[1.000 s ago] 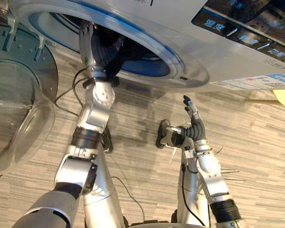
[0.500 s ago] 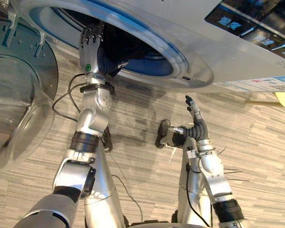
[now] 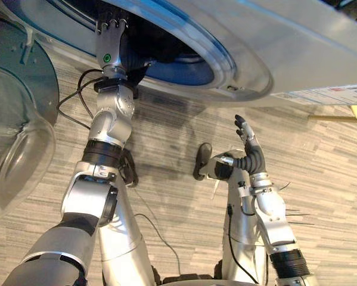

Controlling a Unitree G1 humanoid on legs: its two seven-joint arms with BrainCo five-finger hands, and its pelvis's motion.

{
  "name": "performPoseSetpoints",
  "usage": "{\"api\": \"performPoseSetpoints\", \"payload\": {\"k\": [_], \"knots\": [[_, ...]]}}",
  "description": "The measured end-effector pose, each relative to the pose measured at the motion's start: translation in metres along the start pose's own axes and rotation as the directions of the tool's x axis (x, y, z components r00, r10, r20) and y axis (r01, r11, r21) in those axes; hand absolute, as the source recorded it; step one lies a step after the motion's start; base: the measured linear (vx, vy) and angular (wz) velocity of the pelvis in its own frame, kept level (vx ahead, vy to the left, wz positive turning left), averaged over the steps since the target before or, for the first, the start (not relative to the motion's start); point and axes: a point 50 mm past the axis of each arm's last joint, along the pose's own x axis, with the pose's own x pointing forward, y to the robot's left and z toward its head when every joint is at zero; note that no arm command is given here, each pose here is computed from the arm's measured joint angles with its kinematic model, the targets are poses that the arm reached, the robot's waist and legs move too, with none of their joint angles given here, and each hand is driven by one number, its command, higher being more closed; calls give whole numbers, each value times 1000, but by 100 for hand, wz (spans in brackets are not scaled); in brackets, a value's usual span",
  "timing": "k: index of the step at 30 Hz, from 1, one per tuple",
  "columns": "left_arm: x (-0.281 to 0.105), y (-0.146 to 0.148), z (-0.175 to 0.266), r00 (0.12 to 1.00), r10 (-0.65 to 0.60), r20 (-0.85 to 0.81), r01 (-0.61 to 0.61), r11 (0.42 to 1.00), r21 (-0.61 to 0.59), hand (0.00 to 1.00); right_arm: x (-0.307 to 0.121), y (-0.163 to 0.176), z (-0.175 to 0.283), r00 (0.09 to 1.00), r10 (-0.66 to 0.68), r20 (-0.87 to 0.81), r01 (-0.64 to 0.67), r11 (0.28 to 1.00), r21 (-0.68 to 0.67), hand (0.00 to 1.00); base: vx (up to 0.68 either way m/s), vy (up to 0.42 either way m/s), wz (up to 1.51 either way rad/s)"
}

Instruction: Pick up the laundry basket with both hands and put the clothes into the washing machine.

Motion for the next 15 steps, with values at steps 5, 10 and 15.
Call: {"api": "performPoseSetpoints", "payload": {"k": [5,10,15], "knots": [[7,8,1,1000,-5,-18,3,997,-80,100,2,1,1,1000,19,5,-19,1000,7,0,28,-38,0],[10,11,3,1000,-4,-25,0,987,-162,100,6,-2,3,1000,5,17,-5,1000,17,0,41,-40,1],[12,13,6,999,-27,-30,16,951,-308,100,10,-2,6,1000,2,29,-3,1000,20,0,34,-39,1]]}}
